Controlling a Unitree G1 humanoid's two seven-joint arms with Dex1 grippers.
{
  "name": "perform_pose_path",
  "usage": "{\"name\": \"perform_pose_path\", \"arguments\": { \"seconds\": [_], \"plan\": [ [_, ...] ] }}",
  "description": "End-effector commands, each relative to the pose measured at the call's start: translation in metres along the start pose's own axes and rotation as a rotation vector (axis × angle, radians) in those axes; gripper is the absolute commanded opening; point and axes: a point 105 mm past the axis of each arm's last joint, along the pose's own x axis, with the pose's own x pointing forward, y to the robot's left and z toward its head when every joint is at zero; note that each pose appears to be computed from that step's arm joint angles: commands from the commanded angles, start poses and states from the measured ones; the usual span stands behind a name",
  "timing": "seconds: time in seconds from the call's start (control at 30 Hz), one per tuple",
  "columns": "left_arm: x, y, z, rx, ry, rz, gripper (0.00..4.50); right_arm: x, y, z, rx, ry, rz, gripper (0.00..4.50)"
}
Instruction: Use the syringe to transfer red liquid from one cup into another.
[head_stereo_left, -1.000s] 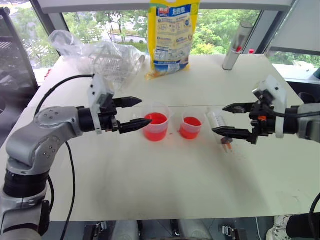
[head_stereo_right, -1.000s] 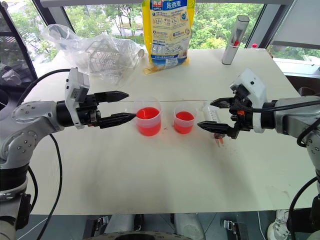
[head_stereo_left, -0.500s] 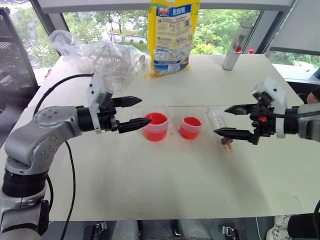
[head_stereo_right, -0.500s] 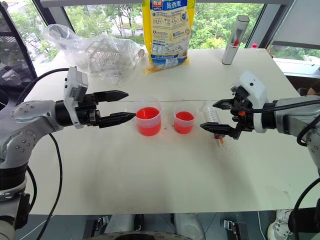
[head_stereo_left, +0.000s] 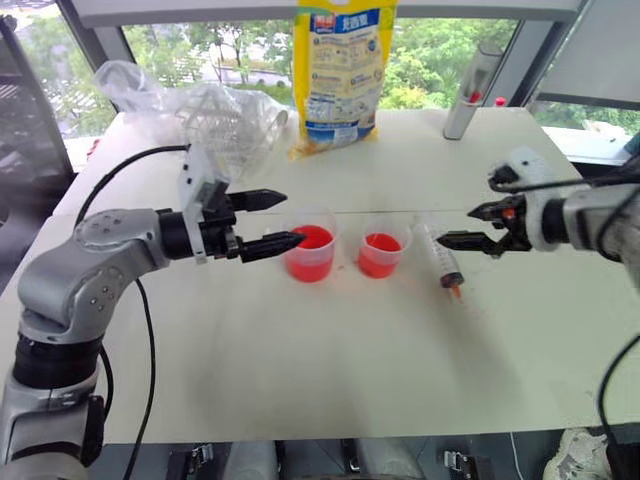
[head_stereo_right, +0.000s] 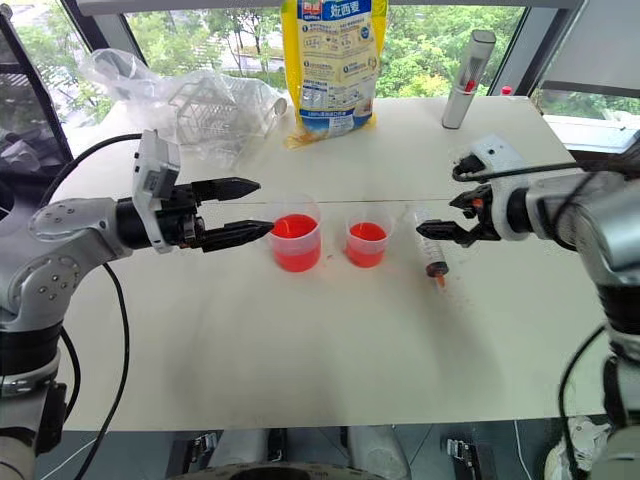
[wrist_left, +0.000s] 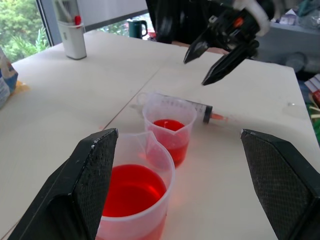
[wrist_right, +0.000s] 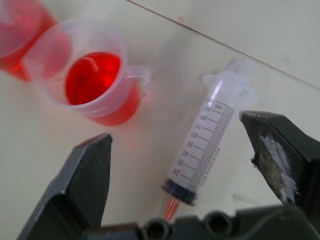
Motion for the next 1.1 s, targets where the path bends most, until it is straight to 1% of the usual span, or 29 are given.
{"name": "perform_pose_path", "arguments": {
  "seconds": [0.03,0.17,0.27,0.6,0.63,0.67,0.7,0.73,0.8,0.83,1.0,1.1],
  "plan": [
    [0.001,-0.002,0.013,0.062,-0.038,-0.002,4.02,0.019,-0.019,-0.008,0.105,0.088,-0.066,4.45],
    [-0.001,-0.003,0.012,0.064,-0.039,0.02,4.02,0.038,-0.025,-0.012,0.167,0.157,-0.067,4.45],
    [-0.003,-0.005,0.011,0.063,-0.039,0.036,4.02,0.049,-0.028,-0.014,0.173,0.193,-0.07,4.45],
    [-0.005,-0.007,0.01,0.065,-0.042,0.065,4.02,0.071,-0.022,-0.02,0.112,0.266,-0.025,4.45],
    [-0.005,-0.007,0.01,0.066,-0.043,0.067,4.02,0.072,-0.021,-0.021,0.107,0.273,-0.019,3.91],
    [-0.005,-0.007,0.01,0.067,-0.043,0.068,4.02,0.073,-0.02,-0.022,0.104,0.277,-0.015,3.58],
    [-0.005,-0.007,0.01,0.067,-0.043,0.069,4.02,0.074,-0.02,-0.022,0.101,0.281,-0.013,3.11],
    [-0.005,-0.007,0.01,0.067,-0.044,0.07,4.02,0.074,-0.02,-0.023,0.099,0.283,-0.012,2.48],
    [-0.005,-0.007,0.01,0.069,-0.045,0.07,4.02,0.074,-0.019,-0.024,0.102,0.289,-0.006,1.66],
    [-0.005,-0.007,0.01,0.07,-0.046,0.07,4.02,0.075,-0.019,-0.025,0.104,0.291,-0.004,1.4],
    [-0.005,-0.004,0.014,0.079,-0.05,0.071,4.02,0.067,-0.025,-0.02,0.164,0.255,-0.042,1.4],
    [-0.009,0.004,0.019,0.095,-0.059,0.094,4.02,0.052,-0.031,0.002,0.193,0.142,-0.084,1.4]
  ]
}}
